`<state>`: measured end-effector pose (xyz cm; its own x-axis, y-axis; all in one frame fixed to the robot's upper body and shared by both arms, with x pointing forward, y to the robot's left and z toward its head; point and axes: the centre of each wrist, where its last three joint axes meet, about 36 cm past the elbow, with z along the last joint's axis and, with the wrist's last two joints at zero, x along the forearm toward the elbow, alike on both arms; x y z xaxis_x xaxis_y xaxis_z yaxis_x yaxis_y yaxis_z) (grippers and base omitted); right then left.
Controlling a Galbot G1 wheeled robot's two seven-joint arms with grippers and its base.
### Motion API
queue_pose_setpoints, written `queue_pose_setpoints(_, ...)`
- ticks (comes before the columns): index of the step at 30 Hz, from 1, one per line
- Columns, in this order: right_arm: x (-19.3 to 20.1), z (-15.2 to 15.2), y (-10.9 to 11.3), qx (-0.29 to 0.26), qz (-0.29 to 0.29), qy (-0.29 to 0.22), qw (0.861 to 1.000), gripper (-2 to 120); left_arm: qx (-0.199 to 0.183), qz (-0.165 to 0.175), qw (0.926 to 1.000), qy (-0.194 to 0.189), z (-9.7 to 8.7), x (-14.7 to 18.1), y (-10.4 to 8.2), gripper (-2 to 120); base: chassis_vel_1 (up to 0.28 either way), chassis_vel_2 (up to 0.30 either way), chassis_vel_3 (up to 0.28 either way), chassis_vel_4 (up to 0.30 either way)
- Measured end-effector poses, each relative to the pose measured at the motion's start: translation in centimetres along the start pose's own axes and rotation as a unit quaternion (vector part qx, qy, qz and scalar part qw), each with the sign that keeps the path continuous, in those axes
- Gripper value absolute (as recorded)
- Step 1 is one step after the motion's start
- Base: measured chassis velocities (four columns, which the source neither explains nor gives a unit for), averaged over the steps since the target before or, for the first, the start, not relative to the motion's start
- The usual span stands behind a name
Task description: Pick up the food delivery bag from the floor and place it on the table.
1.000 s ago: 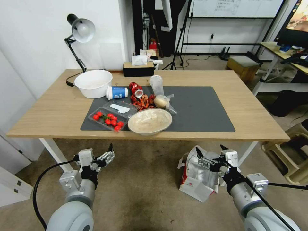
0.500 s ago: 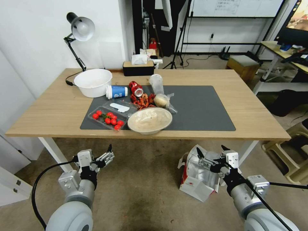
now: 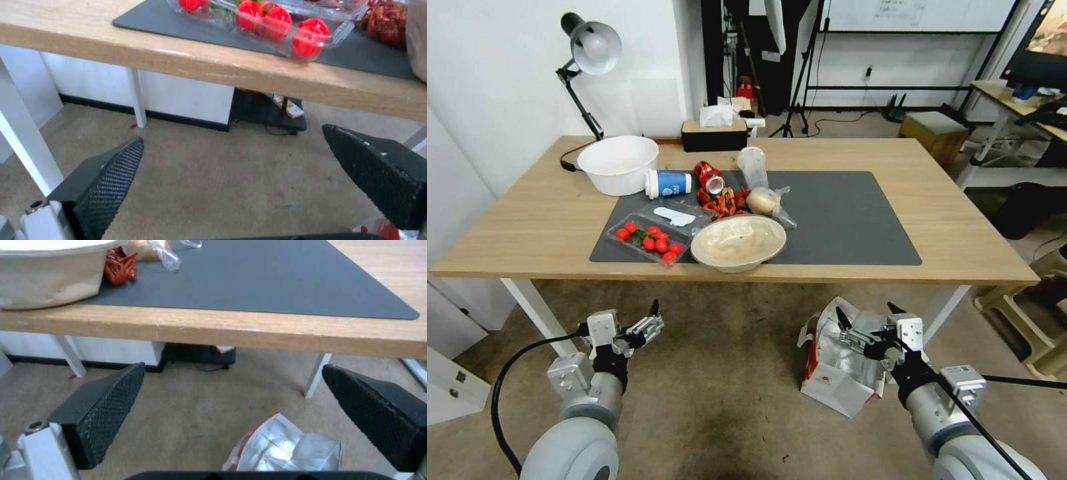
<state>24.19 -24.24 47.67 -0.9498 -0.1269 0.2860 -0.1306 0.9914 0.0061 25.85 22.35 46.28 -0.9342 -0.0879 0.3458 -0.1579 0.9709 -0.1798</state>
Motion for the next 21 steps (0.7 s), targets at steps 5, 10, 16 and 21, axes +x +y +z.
queue_pose_setpoints(5, 0.01, 0.03, 0.06, -0.001, 0.002, 0.000, 1.000, 100, 0.001, 0.001, 1.0000, 0.000, -0.07, -0.05, 0.04, 100, 0.000, 0.000, 0.000, 0.000)
queue_pose_setpoints(10, 0.03, 0.01, 0.10, -0.001, 0.003, -0.001, 1.000, 100, 0.001, 0.000, 1.0000, 0.001, -0.11, -0.06, 0.11, 100, 0.000, 0.000, 0.000, 0.000)
queue_pose_setpoints(16, 0.02, 0.01, 0.15, -0.001, 0.004, -0.003, 1.000, 100, 0.000, 0.000, 1.0000, 0.001, -0.14, -0.09, 0.16, 100, 0.000, 0.000, 0.000, 0.000)
queue_pose_setpoints(21, 0.01, -0.01, 0.10, 0.000, 0.004, -0.003, 1.000, 100, -0.001, 0.001, 1.0000, 0.002, -0.08, -0.16, 0.19, 100, 0.000, 0.000, 0.000, 0.000)
